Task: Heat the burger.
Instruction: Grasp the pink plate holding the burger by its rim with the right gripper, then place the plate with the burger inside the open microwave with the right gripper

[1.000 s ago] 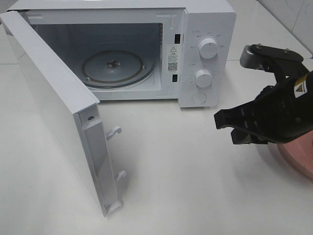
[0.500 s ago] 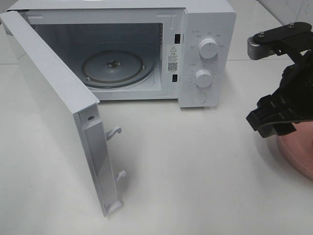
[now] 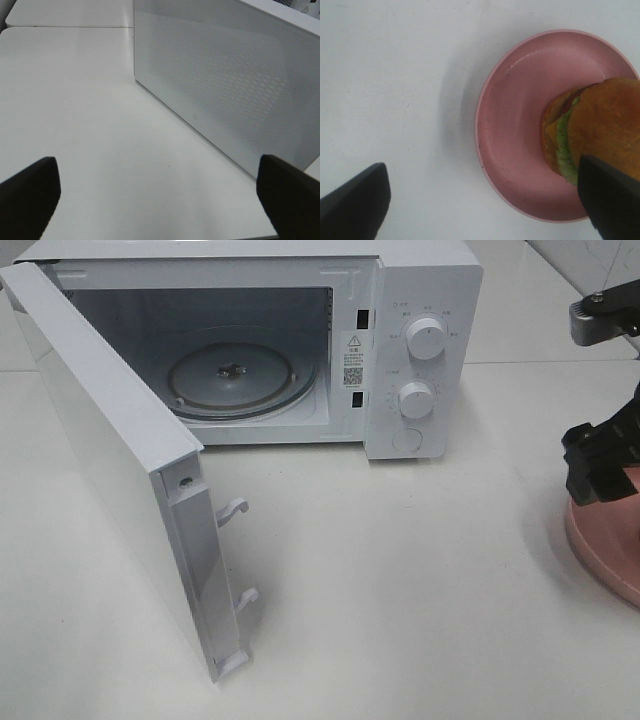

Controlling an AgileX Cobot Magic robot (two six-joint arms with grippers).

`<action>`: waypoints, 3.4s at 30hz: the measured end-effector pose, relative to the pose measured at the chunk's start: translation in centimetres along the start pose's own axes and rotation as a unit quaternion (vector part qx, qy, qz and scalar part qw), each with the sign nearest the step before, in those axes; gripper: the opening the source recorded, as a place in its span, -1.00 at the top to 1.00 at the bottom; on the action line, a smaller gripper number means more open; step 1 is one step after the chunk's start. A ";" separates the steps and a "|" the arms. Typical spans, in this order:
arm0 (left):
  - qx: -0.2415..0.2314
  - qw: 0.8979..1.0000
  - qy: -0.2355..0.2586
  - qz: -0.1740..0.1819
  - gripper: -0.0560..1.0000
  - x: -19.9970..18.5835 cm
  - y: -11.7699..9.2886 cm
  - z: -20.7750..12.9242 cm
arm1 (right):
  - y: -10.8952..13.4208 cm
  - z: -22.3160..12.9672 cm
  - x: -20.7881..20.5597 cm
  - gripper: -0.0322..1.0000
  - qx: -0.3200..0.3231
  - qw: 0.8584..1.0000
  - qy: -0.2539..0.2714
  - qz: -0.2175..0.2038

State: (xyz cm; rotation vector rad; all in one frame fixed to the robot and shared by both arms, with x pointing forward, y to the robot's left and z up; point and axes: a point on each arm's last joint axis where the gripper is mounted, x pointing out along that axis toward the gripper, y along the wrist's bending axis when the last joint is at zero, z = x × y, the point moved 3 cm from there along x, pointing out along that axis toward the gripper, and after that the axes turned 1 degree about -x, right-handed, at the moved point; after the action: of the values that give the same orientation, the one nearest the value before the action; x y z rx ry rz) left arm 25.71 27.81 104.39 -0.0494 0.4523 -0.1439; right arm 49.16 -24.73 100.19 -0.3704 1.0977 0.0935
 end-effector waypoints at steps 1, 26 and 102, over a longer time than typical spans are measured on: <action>0.000 1.000 0.000 0.000 -0.98 0.0 0.0 0.0 | 0.0 0.0 0.0 -0.95 0.000 1.000 0.000 0.000; 0.000 1.000 0.000 0.000 -0.98 0.0 0.0 0.0 | -0.5 -0.6 8.4 -0.84 0.061 0.993 0.098 0.030; 0.000 1.000 0.000 0.000 -0.98 0.0 0.0 0.0 | -0.4 -2.1 15.9 0.80 0.071 0.985 0.152 0.040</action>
State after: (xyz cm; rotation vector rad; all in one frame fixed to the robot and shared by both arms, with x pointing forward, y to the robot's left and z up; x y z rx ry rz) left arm 25.71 27.81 104.39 -0.0494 0.4523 -0.1439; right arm 54.73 -27.50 85.39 -0.2160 1.4131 0.0298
